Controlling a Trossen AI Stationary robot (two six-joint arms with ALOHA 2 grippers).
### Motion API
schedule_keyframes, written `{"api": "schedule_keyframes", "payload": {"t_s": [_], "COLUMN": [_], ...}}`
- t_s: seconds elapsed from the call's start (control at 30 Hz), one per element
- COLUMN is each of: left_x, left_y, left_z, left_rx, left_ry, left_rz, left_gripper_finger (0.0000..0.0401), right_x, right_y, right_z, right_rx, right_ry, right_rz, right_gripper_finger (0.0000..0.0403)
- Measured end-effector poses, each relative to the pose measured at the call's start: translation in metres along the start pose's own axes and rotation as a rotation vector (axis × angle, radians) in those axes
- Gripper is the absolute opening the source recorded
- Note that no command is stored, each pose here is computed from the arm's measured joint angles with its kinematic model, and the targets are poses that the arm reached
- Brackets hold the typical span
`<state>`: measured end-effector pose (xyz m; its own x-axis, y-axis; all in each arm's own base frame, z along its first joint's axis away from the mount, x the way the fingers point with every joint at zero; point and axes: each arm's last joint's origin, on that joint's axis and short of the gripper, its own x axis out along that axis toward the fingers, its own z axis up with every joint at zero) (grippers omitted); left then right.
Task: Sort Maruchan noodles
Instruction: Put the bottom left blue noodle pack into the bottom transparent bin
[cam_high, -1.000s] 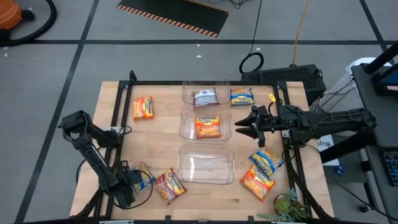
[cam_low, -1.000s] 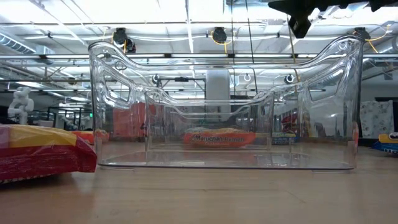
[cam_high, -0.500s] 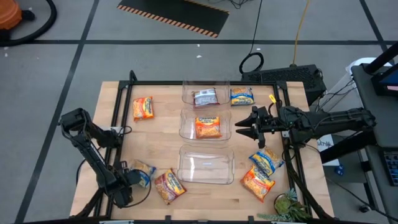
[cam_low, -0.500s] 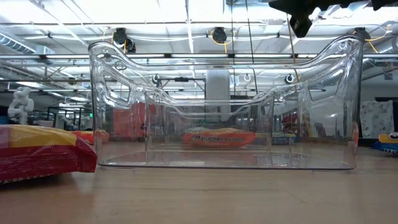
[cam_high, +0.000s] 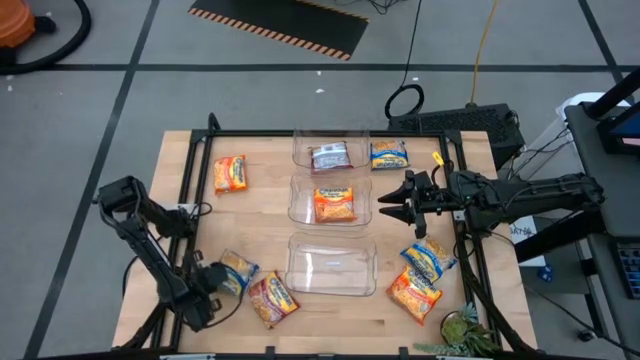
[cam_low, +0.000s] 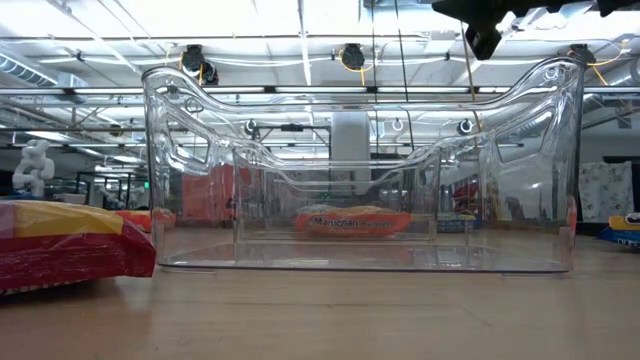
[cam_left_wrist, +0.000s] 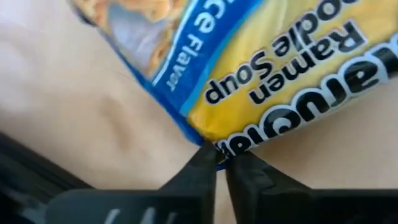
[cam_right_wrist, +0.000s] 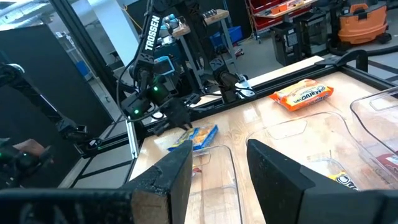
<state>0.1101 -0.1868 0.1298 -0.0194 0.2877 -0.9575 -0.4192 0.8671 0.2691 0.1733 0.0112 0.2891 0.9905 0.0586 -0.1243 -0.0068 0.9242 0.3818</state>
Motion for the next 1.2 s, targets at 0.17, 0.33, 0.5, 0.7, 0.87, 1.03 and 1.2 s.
{"api": "schedule_keyframes", "payload": {"t_s": [0.17,0.33,0.5,0.7,0.87,1.03,1.2], "left_x": [0.003,-0.003,-0.022,-0.056,-0.077,-0.092,-0.107], "left_y": [0.012,0.019,0.024,0.033,0.045,0.052,0.052], "left_z": [0.002,0.004,0.015,0.035,0.047,0.061,0.079], "left_rx": [-0.050,-0.104,-0.131,-0.145,-0.162,-0.149,-0.126], "left_ry": [-0.075,-0.054,-0.117,-0.330,-0.435,-0.523,-0.584], "left_rz": [0.123,0.187,0.163,0.102,0.125,0.140,0.141], "left_gripper_finger": [0.0004,0.0003,0.0002,0.0001,0.0001,0.0000,0.0000], "right_x": [0.000,0.000,0.000,0.000,0.000,0.000,0.000], "right_y": [0.000,0.000,-0.001,-0.001,-0.001,-0.001,-0.001], "right_z": [0.000,0.000,0.000,0.000,0.000,0.000,0.000], "right_rx": [-0.001,-0.019,-0.022,-0.017,-0.016,-0.018,-0.019], "right_ry": [-0.001,-0.002,-0.009,-0.009,-0.009,-0.009,-0.009], "right_rz": [0.000,-0.006,-0.022,-0.022,-0.022,-0.022,-0.022], "right_gripper_finger": [0.0148,0.0148,0.0148,0.0148,0.0148,0.0148,0.0148]}}
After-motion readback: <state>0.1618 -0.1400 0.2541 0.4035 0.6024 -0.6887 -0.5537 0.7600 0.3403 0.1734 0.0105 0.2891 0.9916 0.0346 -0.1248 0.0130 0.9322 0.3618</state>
